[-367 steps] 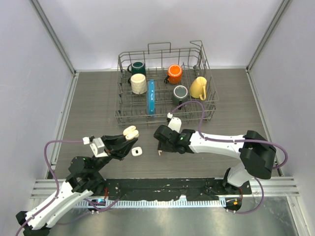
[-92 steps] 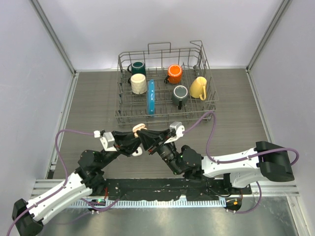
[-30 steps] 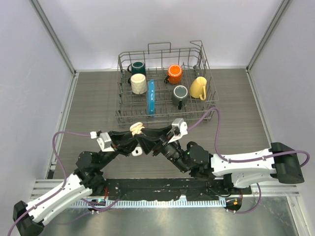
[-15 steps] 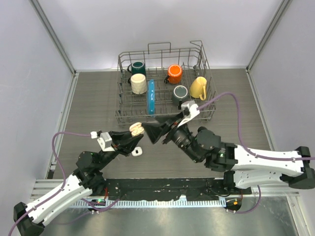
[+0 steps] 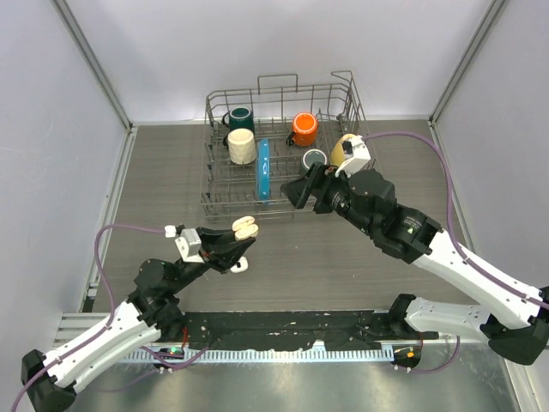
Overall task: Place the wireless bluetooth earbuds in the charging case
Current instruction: Close the charging case, then place the charging case at the center of the board, then reset both arms
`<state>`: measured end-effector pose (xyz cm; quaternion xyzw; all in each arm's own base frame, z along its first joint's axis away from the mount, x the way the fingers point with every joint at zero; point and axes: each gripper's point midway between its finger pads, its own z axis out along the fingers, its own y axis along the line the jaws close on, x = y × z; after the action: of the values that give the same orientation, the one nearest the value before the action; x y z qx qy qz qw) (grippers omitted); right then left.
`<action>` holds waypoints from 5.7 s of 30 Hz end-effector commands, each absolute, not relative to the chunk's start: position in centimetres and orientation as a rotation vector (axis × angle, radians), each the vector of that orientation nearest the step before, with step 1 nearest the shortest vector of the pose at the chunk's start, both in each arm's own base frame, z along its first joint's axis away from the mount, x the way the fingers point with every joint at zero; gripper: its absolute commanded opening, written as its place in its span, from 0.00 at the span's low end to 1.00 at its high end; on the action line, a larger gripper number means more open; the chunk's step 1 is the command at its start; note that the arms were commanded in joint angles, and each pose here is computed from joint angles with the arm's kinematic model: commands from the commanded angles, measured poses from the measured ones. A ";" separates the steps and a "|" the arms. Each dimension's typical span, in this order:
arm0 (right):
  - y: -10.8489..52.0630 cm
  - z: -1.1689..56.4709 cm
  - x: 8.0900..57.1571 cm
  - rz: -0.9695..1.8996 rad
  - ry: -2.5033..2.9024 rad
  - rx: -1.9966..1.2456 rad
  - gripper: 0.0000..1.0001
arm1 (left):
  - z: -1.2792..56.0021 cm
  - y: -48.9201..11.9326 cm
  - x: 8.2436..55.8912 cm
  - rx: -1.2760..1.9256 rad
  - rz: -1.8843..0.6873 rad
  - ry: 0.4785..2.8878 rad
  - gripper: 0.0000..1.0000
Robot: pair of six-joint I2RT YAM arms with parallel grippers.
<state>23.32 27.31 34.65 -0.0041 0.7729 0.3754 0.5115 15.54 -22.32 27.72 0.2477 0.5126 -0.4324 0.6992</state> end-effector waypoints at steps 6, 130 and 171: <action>28.4 34.2 22.3 1.095 1.944 -0.007 0.92 | 32.6 -25.3 12.2 0.727 -1.158 1.001 0.00; 15.2 23.7 21.6 0.713 1.896 0.515 0.93 | 2.9 -31.7 18.3 0.328 -0.654 2.559 0.45; 13.4 22.1 23.1 0.449 1.951 0.389 0.95 | 22.5 -20.5 21.8 0.099 -0.499 1.916 1.00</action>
<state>22.30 14.45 20.55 0.1708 0.8203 0.2168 0.5010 21.07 -23.50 21.23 0.0961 0.8348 -0.2253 0.4930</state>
